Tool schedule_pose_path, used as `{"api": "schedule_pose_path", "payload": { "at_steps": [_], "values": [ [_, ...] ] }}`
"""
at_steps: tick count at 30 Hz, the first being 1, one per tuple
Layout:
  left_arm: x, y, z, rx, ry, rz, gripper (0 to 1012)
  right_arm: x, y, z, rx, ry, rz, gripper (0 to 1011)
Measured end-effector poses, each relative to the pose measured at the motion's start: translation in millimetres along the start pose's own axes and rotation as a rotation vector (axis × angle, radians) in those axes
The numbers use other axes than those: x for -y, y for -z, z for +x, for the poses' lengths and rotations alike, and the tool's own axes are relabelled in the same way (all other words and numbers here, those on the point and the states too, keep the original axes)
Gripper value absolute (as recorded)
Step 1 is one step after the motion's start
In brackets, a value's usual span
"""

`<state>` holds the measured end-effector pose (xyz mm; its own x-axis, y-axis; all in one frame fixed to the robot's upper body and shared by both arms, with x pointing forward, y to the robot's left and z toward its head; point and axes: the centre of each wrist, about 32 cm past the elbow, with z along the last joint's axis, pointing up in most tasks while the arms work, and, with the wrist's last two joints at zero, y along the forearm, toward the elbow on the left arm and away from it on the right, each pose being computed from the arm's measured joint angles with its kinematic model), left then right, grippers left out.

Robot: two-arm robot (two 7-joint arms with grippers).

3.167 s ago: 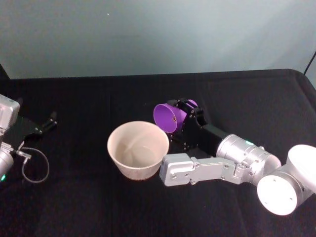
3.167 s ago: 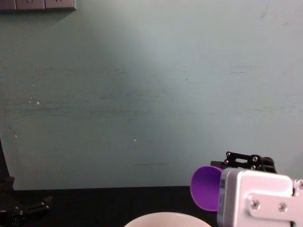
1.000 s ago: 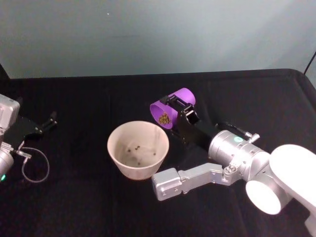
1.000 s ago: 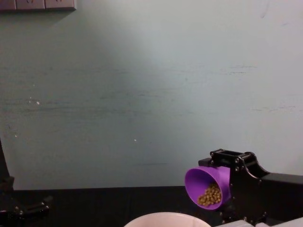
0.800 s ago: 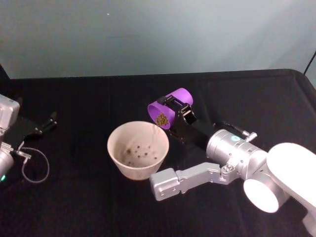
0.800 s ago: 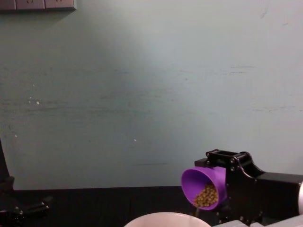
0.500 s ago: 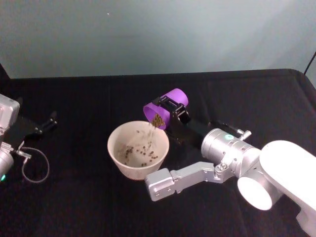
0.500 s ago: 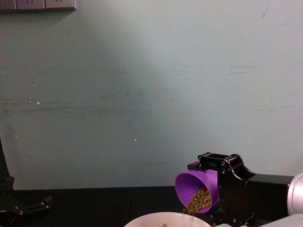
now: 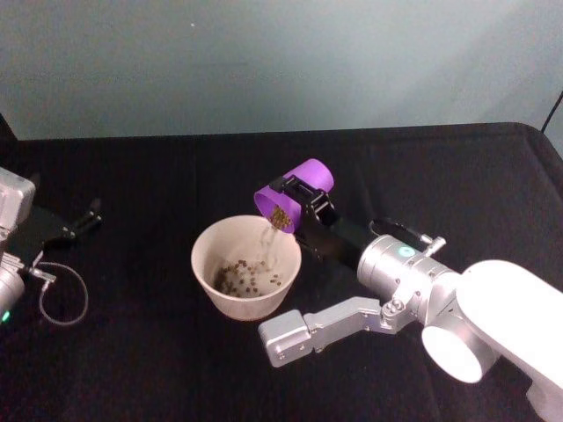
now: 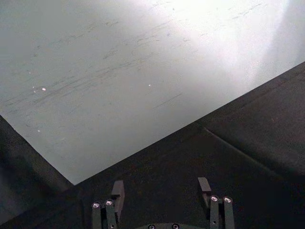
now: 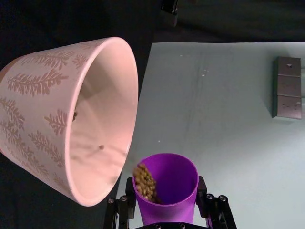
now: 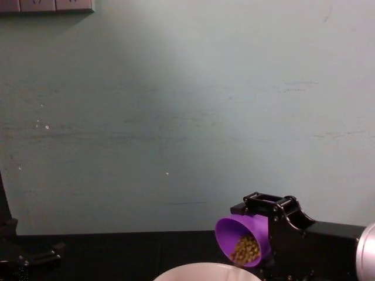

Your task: Pick up the cup and pour the mung beans from the cup into the bowl.

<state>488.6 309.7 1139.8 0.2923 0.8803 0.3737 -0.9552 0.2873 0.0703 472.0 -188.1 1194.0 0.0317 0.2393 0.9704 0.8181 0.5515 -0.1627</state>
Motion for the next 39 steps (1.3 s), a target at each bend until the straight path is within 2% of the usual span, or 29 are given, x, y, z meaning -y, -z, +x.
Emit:
{"api": "schedule_pose_path", "payload": {
  "at_steps": [15,19,32,36,37,38,39],
  "values": [
    [0.0,0.0,0.0,0.0,0.0,0.0,1000,1.2,-2.6,-3.7,0.067,0.029,0.002,739],
    [0.0,0.0,0.0,0.0,0.0,0.0,1000,1.8,-3.5,-4.7,0.103,0.031,0.0,739],
    [0.0,0.0,0.0,0.0,0.0,0.0,1000,2.9,-4.0,-7.2,0.17,0.032,0.001,739],
    [0.0,0.0,0.0,0.0,0.0,0.0,1000,3.2,-4.4,-9.0,0.229,0.048,0.001,739],
    [0.0,0.0,0.0,0.0,0.0,0.0,1000,3.4,-4.8,-10.0,0.269,0.061,-0.002,739],
    [0.0,0.0,0.0,0.0,0.0,0.0,1000,3.4,-4.8,-10.0,0.269,0.061,-0.002,739],
    [0.0,0.0,0.0,0.0,0.0,0.0,1000,3.6,-5.4,-10.6,0.303,0.074,-0.005,739]
  ]
}}
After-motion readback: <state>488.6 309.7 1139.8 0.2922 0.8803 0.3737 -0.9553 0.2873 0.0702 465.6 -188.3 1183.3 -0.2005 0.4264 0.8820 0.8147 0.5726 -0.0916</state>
